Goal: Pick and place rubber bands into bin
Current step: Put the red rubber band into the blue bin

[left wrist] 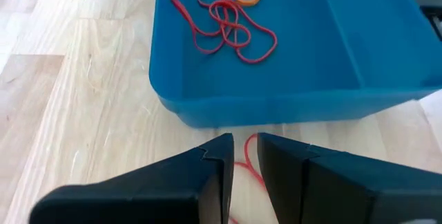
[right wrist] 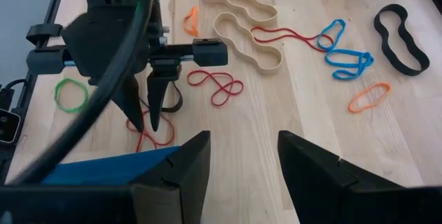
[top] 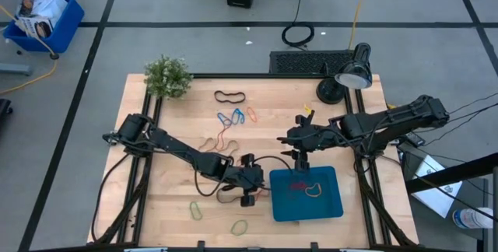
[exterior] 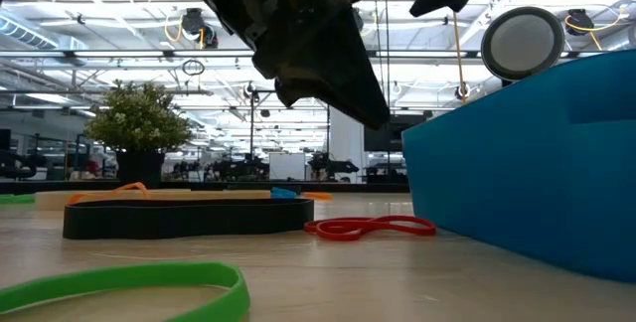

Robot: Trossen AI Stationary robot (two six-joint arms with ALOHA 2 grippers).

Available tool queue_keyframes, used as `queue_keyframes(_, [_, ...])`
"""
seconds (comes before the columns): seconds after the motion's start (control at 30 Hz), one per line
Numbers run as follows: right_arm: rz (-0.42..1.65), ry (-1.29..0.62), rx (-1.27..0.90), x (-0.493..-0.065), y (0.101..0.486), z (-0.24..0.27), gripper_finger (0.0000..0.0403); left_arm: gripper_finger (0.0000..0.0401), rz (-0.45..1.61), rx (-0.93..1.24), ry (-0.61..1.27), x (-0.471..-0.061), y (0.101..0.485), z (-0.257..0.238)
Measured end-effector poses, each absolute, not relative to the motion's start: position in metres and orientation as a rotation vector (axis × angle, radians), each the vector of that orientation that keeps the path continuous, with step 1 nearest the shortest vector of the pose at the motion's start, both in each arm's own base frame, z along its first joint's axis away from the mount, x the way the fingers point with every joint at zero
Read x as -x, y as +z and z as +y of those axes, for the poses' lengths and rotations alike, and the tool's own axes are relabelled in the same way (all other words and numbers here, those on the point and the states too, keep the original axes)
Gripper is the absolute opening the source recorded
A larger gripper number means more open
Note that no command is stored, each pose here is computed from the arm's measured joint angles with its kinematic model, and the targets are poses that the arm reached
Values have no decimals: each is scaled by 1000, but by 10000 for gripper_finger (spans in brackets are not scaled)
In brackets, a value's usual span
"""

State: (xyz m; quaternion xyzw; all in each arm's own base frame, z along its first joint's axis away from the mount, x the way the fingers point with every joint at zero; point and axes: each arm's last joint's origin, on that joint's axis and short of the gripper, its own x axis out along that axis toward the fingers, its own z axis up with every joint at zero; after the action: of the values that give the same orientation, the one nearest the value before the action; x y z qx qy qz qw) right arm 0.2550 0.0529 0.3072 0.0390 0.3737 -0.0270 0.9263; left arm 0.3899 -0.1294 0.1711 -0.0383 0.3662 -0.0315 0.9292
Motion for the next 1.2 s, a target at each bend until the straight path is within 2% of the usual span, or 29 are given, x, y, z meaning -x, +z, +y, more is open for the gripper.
queue_keyframes(0.33, [764,-78,-88,-256,307,47,167,84,802,121,-130,-391,169,-120])
queue_keyframes(0.7, [764,-87,-86,-257,307,44,167,200,801,108,-135,-391,169,-120])
queue_keyframes(0.83, [765,-87,-86,-257,307,44,167,224,798,93,-142,-392,169,-116])
queue_keyframes(1.07, [765,-88,-90,-257,307,44,167,223,903,147,-135,-387,163,-111])
queue_keyframes(1.2, [765,-89,-92,-257,307,44,167,213,889,104,-124,-388,163,-109])
